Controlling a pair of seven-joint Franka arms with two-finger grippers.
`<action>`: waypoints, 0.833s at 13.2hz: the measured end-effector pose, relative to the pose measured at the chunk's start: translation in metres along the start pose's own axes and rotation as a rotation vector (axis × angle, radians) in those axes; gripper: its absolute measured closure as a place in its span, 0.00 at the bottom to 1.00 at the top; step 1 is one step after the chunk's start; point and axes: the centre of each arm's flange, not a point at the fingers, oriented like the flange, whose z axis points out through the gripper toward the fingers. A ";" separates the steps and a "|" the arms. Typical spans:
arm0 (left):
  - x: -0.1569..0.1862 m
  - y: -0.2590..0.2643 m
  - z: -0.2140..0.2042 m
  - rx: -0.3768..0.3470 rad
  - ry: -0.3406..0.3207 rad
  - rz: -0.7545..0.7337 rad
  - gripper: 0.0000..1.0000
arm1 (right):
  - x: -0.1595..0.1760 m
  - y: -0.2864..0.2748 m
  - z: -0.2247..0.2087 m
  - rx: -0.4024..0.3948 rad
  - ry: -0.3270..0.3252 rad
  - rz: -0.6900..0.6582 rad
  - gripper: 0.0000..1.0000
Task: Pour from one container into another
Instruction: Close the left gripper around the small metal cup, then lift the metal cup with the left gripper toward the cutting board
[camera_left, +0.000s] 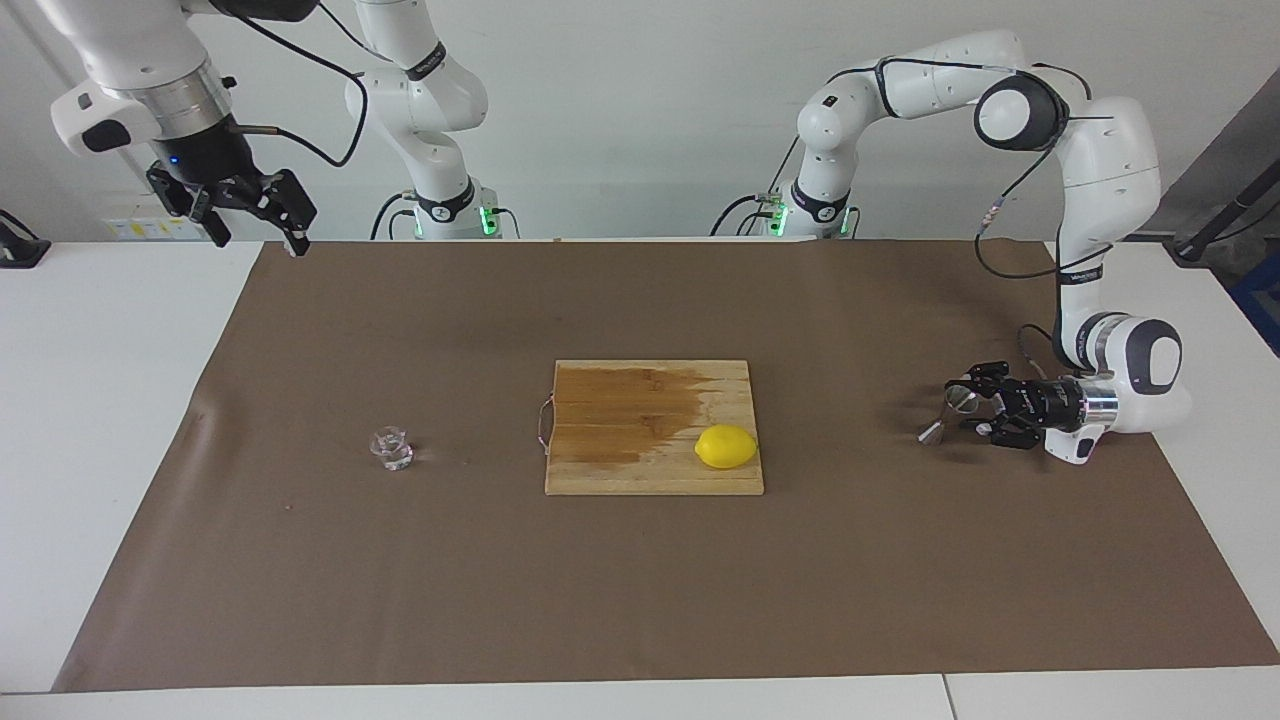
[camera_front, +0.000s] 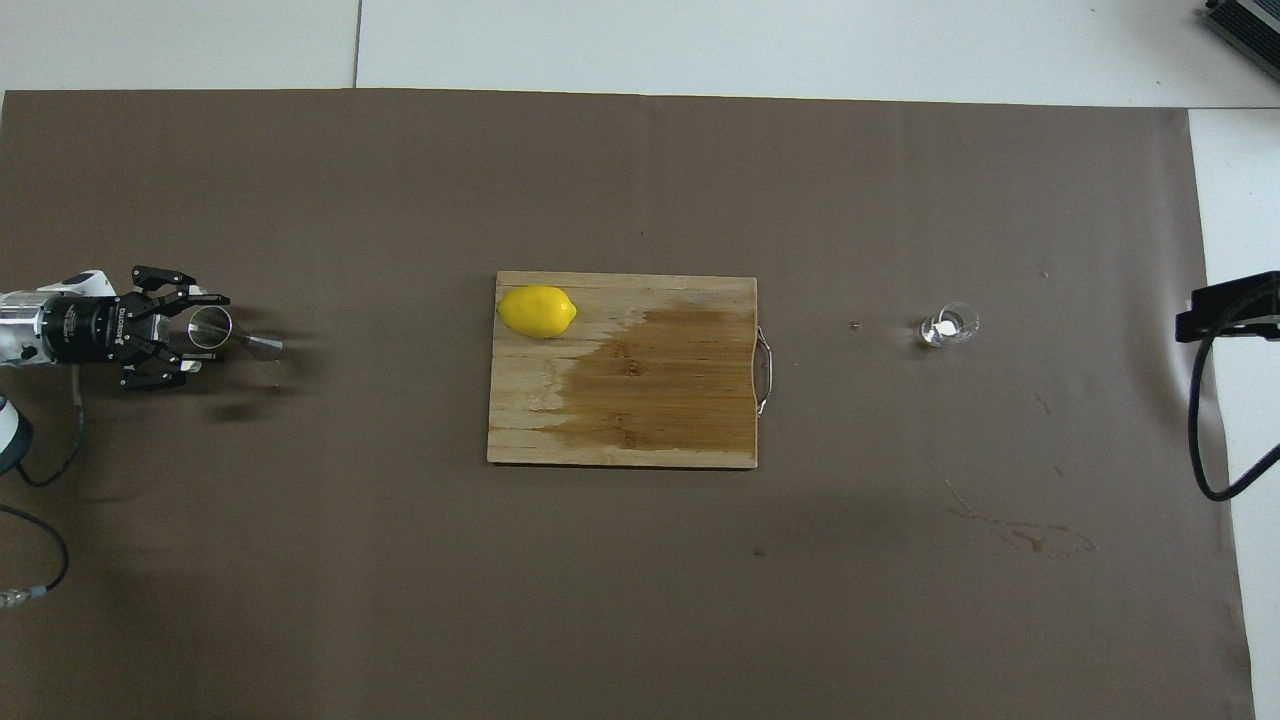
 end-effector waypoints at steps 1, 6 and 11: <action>0.000 0.000 0.000 -0.001 -0.001 0.001 0.35 | 0.001 0.001 0.000 0.000 0.006 0.002 0.00; -0.001 0.001 0.000 -0.003 -0.005 0.002 0.43 | 0.011 0.005 0.001 0.004 0.054 0.011 0.00; -0.001 0.001 0.001 -0.004 -0.005 0.003 0.49 | 0.013 0.001 0.005 0.003 0.049 0.004 0.00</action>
